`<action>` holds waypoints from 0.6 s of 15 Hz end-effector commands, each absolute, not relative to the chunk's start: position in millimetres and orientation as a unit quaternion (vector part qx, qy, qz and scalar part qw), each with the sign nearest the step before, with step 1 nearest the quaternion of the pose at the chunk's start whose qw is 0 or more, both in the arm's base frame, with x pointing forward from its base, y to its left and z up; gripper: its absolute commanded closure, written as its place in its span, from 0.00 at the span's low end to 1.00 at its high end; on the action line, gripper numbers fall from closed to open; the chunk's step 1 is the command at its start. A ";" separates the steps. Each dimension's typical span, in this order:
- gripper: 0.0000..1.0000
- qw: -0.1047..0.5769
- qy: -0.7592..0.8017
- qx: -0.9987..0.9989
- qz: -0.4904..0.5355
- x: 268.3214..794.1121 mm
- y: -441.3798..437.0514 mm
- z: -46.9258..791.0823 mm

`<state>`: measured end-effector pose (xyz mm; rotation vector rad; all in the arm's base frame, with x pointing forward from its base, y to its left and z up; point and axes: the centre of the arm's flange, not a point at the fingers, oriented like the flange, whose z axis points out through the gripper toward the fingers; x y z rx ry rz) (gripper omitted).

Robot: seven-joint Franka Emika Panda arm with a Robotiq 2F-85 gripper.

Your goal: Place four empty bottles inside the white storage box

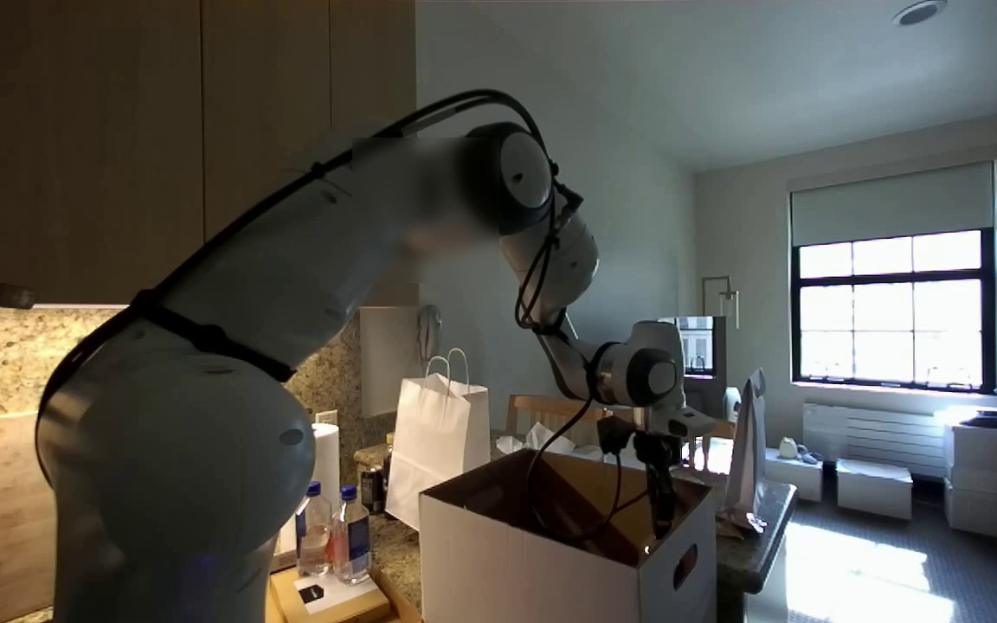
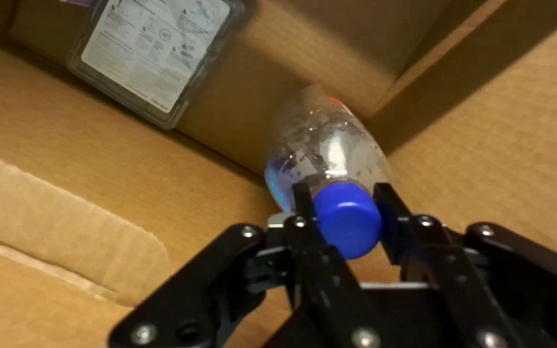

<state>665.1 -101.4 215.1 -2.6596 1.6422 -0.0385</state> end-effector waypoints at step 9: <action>0.00 0.017 0.472 -0.881 -0.023 642.4 -91.6 273.9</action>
